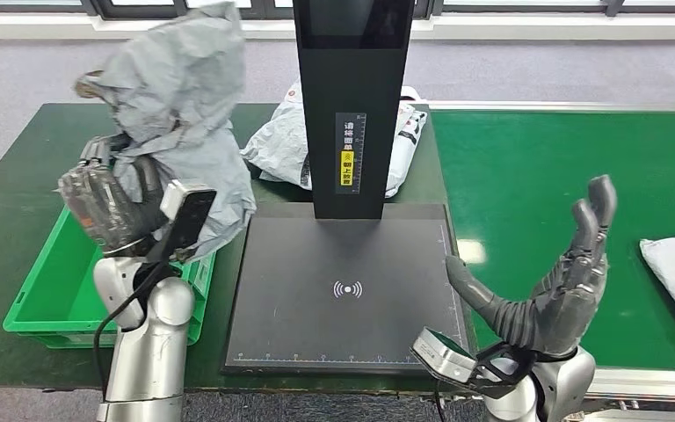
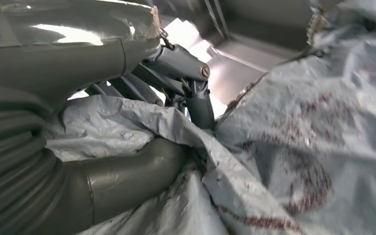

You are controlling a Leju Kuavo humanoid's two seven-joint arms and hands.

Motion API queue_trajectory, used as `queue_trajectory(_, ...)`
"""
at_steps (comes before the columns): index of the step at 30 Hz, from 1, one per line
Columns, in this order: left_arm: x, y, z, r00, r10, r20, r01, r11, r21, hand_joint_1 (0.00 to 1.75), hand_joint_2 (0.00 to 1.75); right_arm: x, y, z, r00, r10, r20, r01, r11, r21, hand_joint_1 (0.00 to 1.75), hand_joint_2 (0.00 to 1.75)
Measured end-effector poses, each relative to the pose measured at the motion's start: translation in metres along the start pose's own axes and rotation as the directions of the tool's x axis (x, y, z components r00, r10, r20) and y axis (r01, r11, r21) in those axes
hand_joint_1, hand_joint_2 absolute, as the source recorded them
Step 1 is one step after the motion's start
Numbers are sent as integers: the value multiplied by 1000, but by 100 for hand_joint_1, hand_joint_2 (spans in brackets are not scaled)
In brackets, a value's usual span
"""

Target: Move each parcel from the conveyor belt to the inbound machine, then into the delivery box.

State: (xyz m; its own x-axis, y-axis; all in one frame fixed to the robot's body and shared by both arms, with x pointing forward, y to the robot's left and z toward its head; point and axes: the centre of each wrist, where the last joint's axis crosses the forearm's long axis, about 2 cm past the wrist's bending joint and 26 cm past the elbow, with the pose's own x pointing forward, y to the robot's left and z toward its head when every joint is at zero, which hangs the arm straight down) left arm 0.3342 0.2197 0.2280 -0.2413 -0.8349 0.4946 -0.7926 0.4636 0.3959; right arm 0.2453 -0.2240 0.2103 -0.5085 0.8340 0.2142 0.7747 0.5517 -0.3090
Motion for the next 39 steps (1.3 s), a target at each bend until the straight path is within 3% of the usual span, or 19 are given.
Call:
queue_trajectory(5, -21, 20, -3, 998, -46, -52, 49, 996, 68, 175, 175, -3, -2, 1, 1000, 7, -7, -7, 1000, -1, 0, 175)
queue_trajectory(15, -32, 31, -4, 993, -83, -78, 91, 991, 99, 175, 175, -3, -2, 2, 1000, 10, -8, -10, 1000, -1, 0, 175)
queue_trajectory(28, -66, 10, 27, 969, -204, -141, 195, 978, -76, 175, 175, -3, -2, 2, 1000, 4, -23, -4, 1000, -4, 0, 175)
queue_trajectory(37, -69, 8, 29, 966, -210, -148, 199, 976, -89, 175, 175, -3, -2, 2, 1000, 4, -27, -4, 1000, -3, 0, 175)
queue_trajectory(39, -72, 7, 32, 964, -216, -157, 202, 974, -101, 168, 175, -4, -1, 3, 1000, 3, -27, -4, 1000, -2, 0, 175)
